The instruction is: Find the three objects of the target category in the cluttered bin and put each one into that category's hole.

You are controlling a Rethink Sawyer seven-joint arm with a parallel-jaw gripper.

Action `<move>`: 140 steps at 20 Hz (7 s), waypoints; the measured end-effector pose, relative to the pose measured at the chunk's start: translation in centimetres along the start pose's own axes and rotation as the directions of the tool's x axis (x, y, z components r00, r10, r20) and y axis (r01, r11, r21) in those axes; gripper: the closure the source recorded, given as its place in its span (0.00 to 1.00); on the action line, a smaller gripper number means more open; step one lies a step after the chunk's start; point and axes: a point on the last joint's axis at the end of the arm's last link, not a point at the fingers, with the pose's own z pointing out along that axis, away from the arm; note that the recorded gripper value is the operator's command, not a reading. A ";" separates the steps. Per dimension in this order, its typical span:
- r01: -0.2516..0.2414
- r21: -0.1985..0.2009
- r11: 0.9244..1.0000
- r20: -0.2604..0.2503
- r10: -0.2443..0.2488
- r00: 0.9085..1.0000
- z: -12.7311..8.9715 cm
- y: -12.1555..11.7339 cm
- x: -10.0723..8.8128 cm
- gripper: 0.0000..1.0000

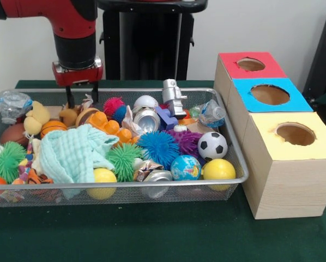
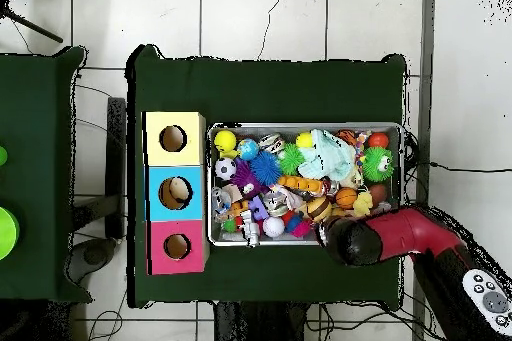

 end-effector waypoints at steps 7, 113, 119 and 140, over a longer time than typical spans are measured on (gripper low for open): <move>0.035 0.004 0.999 0.023 -0.035 0.999 2.2 0.5 1.0 1.00; 0.100 -0.194 0.976 0.091 -0.084 0.992 -19.7 33.1 -14.9 1.00; 0.147 -0.189 0.971 0.064 -0.137 0.988 -22.0 37.2 -17.4 1.00; 0.040 -0.238 0.971 0.105 -0.016 0.994 -25.4 31.7 -28.2 1.00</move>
